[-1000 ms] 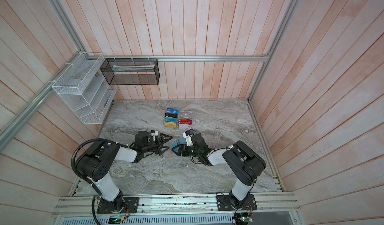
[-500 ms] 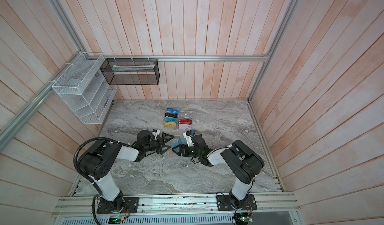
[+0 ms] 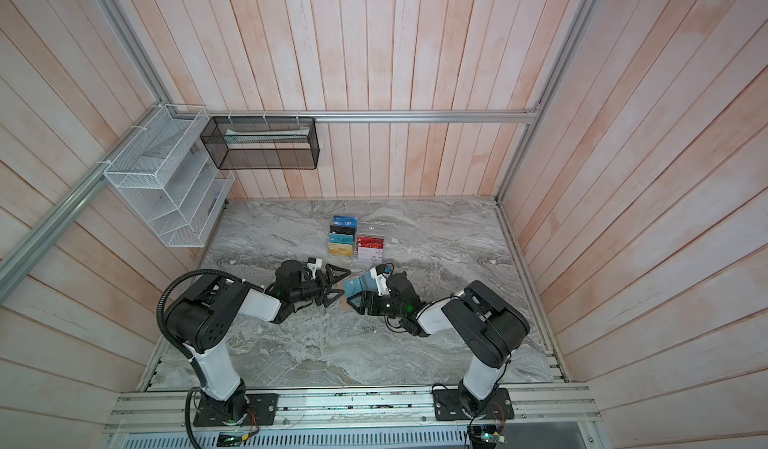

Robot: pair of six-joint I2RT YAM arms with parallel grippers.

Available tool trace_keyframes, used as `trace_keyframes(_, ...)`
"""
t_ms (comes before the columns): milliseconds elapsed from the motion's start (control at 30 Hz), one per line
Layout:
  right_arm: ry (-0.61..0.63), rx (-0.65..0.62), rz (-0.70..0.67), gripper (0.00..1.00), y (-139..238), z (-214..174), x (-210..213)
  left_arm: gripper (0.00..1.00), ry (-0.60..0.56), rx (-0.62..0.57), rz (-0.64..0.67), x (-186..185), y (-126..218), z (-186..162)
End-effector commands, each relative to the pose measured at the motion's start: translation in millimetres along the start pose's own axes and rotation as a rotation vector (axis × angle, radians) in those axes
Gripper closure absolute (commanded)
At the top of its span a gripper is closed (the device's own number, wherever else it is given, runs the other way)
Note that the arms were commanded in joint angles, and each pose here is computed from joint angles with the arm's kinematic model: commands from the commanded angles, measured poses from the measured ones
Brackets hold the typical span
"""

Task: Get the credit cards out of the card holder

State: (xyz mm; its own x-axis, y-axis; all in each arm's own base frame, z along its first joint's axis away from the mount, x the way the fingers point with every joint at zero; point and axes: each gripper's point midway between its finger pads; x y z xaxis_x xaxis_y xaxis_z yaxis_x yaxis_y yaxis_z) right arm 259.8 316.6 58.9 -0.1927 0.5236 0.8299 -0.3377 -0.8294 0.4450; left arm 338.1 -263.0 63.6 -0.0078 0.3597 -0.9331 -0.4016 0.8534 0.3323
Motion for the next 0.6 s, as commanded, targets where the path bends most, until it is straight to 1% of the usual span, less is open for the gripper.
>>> trace_keyframes(0,-0.004,-0.078,-0.028,0.18,11.4,13.3,-0.2,0.00,0.098,0.029,0.134,48.3,-2.4,-18.7)
trace_keyframes(133,-0.007,-0.100,-0.078,0.18,13.0,20.5,-5.4,0.00,0.106,0.035,0.139,53.8,-3.3,-23.5)
trace_keyframes(400,-0.060,-0.090,-0.089,0.18,5.5,18.5,-12.4,0.00,0.119,0.046,0.143,60.9,-4.4,-31.0)
trace_keyframes(567,-0.060,-0.076,-0.085,0.19,-1.2,15.8,-11.3,0.00,0.124,0.053,0.142,63.0,-5.5,-34.6)
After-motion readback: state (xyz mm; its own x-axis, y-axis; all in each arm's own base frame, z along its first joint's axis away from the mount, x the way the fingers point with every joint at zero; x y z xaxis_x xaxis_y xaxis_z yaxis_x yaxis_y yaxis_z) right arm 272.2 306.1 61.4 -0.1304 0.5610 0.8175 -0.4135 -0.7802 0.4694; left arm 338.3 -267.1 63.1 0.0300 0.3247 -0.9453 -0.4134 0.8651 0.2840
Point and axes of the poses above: each gripper's point midway between its finger pads, its own y axis back along the fingers, its own x axis along the line the jaws close on, z = x × y, and after that the axes turned 9 degrees about -y, right-handed
